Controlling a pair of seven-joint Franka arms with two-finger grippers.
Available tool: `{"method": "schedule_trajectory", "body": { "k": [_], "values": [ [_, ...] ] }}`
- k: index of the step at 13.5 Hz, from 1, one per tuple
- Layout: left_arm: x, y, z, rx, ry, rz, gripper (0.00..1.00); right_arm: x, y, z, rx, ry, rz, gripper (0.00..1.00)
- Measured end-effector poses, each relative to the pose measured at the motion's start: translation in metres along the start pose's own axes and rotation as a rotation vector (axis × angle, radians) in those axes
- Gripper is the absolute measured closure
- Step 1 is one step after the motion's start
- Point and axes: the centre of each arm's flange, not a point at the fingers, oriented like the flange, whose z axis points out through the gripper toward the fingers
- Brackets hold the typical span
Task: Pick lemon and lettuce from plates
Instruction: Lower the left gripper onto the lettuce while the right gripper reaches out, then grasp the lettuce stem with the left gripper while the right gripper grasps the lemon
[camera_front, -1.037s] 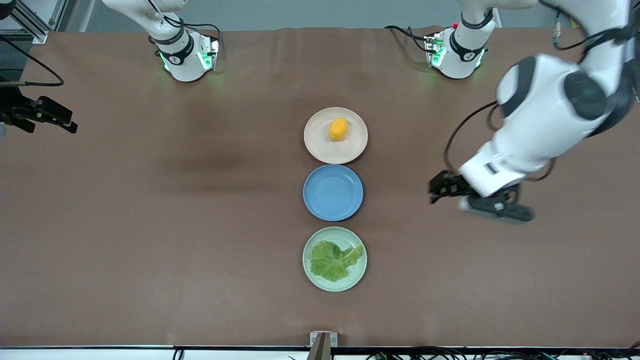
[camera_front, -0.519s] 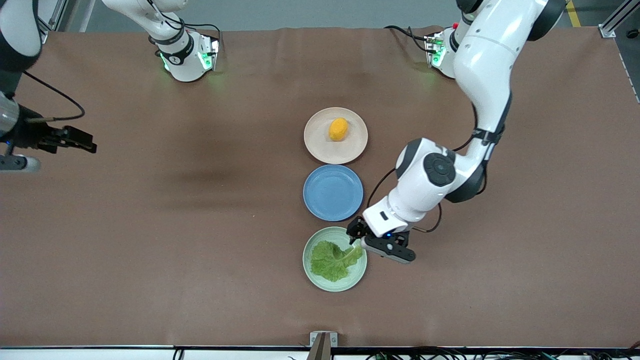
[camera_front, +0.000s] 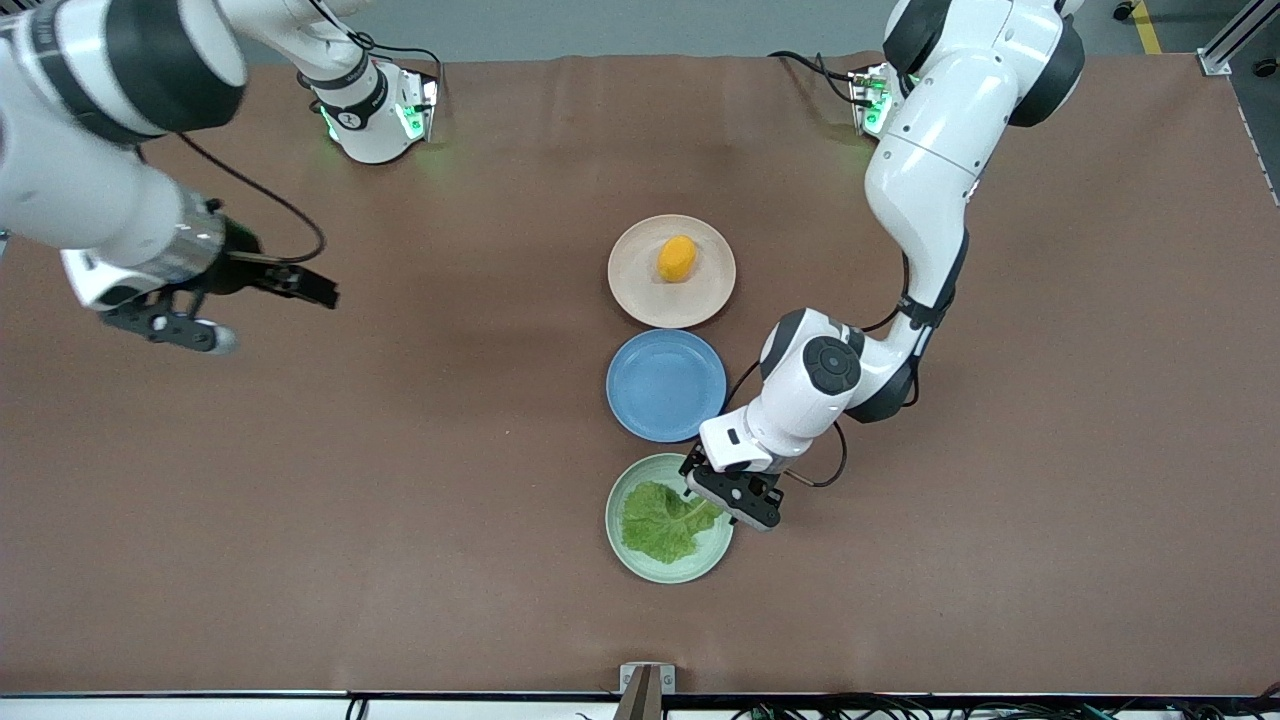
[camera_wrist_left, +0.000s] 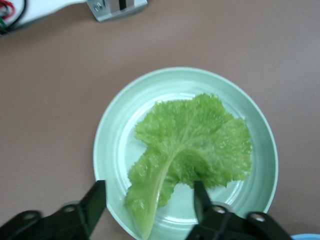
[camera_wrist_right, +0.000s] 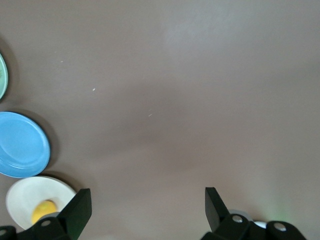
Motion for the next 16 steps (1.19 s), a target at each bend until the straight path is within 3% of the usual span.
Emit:
{"method": "schedule_trajectory", "body": {
  "k": [3, 6, 9, 12, 15, 16],
  "values": [
    [-0.004, 0.006, 0.01, -0.003, 0.006, 0.013, 0.34, -0.068, -0.081, 0.047, -0.006, 0.023, 0.121, 0.0],
    [-0.003, 0.017, 0.012, -0.005, 0.026, 0.03, 0.34, -0.166, -0.17, 0.108, 0.055, 0.083, 0.219, 0.0],
    [-0.008, 0.007, 0.021, 0.016, 0.046, 0.092, 0.35, -0.242, -0.23, 0.181, 0.088, 0.099, 0.303, 0.0],
    [-0.015, 0.004, 0.033, 0.024, 0.068, 0.11, 0.4, -0.276, -0.264, 0.26, 0.061, 0.11, 0.328, 0.0],
    [-0.015, 0.011, 0.036, 0.021, 0.07, 0.118, 0.45, -0.286, -0.292, 0.307, 0.022, 0.133, 0.303, 0.0],
    [-0.015, 0.011, 0.036, 0.021, 0.071, 0.118, 0.52, -0.289, -0.299, 0.317, 0.013, 0.142, 0.289, 0.0]
  ]
}}
